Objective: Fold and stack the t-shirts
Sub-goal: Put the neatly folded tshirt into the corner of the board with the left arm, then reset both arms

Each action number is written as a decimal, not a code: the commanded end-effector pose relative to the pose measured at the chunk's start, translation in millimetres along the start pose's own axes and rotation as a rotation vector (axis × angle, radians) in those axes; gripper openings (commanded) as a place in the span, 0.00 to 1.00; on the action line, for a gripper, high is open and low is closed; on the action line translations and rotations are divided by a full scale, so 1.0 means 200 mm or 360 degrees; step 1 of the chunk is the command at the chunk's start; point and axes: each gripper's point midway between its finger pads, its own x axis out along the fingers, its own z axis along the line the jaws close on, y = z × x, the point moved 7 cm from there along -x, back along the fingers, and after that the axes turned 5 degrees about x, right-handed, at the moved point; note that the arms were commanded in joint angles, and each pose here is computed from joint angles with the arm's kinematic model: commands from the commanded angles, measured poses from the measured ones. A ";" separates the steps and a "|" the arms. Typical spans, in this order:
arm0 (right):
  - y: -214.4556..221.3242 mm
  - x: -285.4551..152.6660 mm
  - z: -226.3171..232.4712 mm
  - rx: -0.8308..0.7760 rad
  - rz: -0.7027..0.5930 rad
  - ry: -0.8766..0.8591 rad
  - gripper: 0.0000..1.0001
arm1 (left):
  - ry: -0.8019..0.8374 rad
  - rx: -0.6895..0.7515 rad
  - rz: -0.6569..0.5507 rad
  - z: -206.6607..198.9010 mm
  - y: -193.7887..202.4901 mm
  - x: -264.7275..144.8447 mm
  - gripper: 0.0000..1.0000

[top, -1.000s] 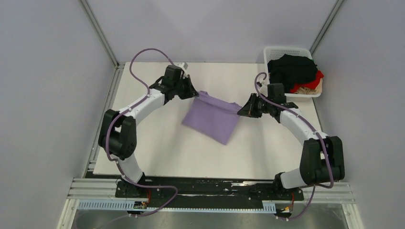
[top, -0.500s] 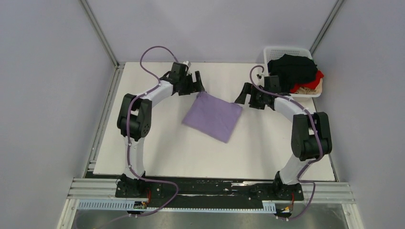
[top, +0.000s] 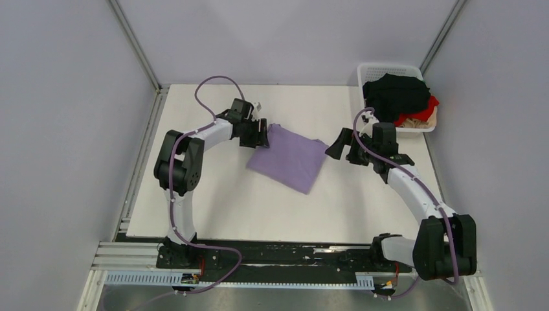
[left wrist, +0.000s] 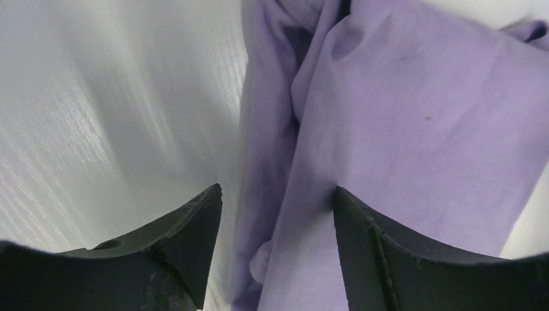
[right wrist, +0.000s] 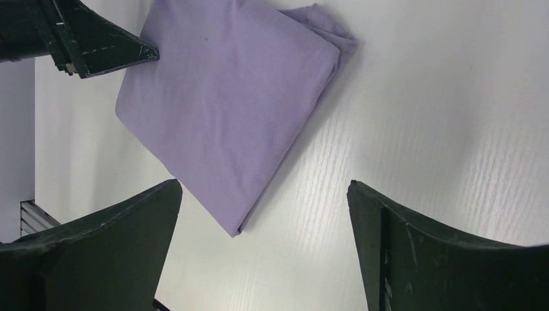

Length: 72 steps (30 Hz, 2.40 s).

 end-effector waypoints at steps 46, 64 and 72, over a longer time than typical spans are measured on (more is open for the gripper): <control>-0.19 -0.37 -0.12 -0.0007 -0.0648 0.0812 1.00 | -0.2029 -0.0228 -0.0614 1.49 -0.89 -0.65 0.13; -0.17 -0.31 -0.06 0.0154 -0.0559 0.0639 1.00 | -0.0798 -0.0436 -0.1020 0.69 -0.68 -1.09 1.00; -0.08 -0.28 -0.10 0.0202 -0.0553 0.0591 1.00 | -0.0243 -0.0267 -0.0798 0.18 0.03 -0.88 1.00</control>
